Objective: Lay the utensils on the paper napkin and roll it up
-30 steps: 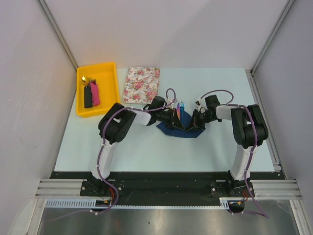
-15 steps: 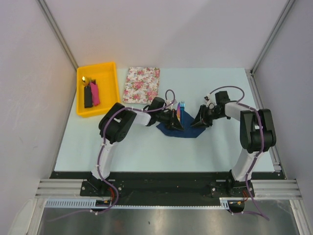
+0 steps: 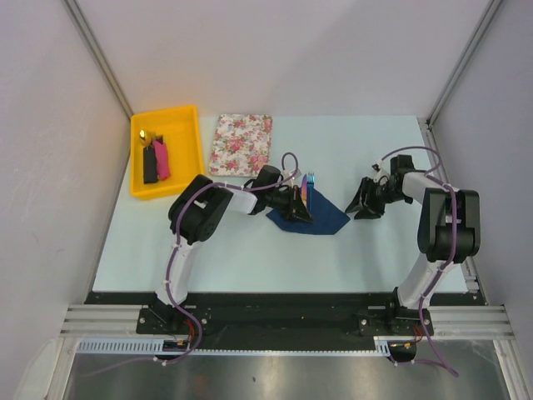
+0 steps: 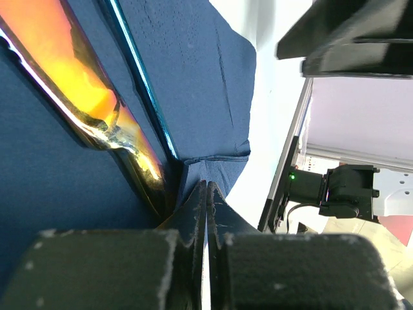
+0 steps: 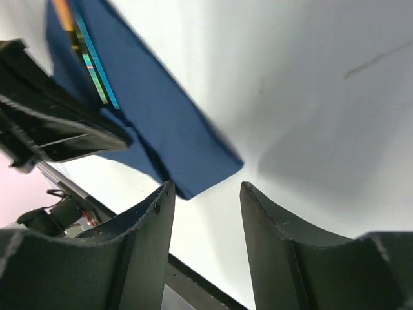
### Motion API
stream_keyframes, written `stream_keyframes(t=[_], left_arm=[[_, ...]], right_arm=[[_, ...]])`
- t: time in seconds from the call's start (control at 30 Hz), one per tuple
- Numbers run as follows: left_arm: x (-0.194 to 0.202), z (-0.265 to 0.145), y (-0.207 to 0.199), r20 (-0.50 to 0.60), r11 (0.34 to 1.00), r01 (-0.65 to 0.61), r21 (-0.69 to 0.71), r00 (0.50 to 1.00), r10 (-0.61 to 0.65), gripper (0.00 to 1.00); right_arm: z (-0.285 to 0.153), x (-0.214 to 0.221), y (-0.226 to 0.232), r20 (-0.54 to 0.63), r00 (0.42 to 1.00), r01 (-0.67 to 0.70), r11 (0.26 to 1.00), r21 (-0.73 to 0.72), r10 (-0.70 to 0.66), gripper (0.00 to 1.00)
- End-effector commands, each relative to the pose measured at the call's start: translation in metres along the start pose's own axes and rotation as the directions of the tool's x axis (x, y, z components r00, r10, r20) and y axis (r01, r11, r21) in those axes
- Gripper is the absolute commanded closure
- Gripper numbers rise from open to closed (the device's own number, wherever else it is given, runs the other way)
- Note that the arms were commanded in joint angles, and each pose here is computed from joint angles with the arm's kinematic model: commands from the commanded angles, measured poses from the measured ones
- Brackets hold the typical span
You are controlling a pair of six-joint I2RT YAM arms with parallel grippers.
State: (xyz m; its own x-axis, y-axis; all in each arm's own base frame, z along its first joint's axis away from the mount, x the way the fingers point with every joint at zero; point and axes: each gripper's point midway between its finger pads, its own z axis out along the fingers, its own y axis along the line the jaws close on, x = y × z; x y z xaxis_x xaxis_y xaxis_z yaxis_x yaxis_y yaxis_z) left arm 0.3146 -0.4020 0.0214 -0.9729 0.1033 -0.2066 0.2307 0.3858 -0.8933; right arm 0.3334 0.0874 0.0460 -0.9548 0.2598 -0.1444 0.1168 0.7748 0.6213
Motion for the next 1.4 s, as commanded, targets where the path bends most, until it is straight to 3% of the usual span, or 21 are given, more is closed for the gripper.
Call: stream_keyframes(t=[0.0,0.2,0.33,0.47,0.6,0.67,0.73,0.77,1.1,1.2,1.37], left_arm=[[-0.006,0.001,0.011,0.015,1.000,-0.012,-0.027,1.000,0.012,1.00],[-0.005,0.001,0.013,0.016,0.999,-0.013,-0.034,1.000,0.014,1.00],[-0.006,0.001,0.012,0.015,0.999,-0.014,-0.032,1.000,0.015,1.00],[-0.008,0.000,0.010,0.017,0.999,-0.025,-0.029,1.000,0.025,1.00],[-0.008,0.000,0.008,0.021,0.999,-0.033,-0.030,0.999,0.034,1.00],[-0.009,-0.001,0.008,0.023,0.999,-0.034,-0.030,0.999,0.035,1.00],[-0.009,-0.001,0.007,0.027,0.999,-0.036,-0.031,0.999,0.037,1.00],[-0.009,-0.002,0.008,0.026,0.999,-0.034,-0.031,0.999,0.034,1.00],[-0.011,-0.002,0.007,0.033,0.999,-0.036,-0.030,0.999,0.037,1.00],[-0.011,-0.002,0.005,0.034,0.999,-0.038,-0.028,0.999,0.039,1.00],[-0.013,-0.003,0.002,0.040,0.999,-0.048,-0.024,0.998,0.049,1.00]], right_arm=[[0.017,0.006,-0.014,-0.033,0.999,0.014,0.999,0.032,-0.012,0.49],[0.050,0.012,-0.002,-0.091,0.996,-0.025,0.998,-0.059,0.020,0.44],[0.063,0.020,0.028,-0.146,0.988,-0.077,0.976,-0.202,0.048,0.46],[0.057,0.021,0.066,-0.147,0.989,-0.052,0.934,-0.353,0.000,0.46],[0.049,0.029,0.086,-0.165,0.986,-0.051,0.912,-0.406,-0.018,0.46],[0.047,0.032,0.087,-0.168,0.986,-0.060,0.917,-0.395,-0.008,0.38],[0.042,0.031,0.084,-0.144,0.990,-0.060,0.927,-0.370,0.007,0.21],[0.040,0.032,0.083,-0.143,0.990,-0.065,0.929,-0.364,0.013,0.20],[0.030,0.021,0.075,-0.083,0.996,-0.048,0.948,-0.316,0.022,0.44],[0.036,0.022,0.077,-0.108,0.994,-0.053,0.948,-0.313,0.019,0.64],[0.039,0.029,0.083,-0.137,0.991,-0.044,0.948,-0.314,0.001,0.75]])
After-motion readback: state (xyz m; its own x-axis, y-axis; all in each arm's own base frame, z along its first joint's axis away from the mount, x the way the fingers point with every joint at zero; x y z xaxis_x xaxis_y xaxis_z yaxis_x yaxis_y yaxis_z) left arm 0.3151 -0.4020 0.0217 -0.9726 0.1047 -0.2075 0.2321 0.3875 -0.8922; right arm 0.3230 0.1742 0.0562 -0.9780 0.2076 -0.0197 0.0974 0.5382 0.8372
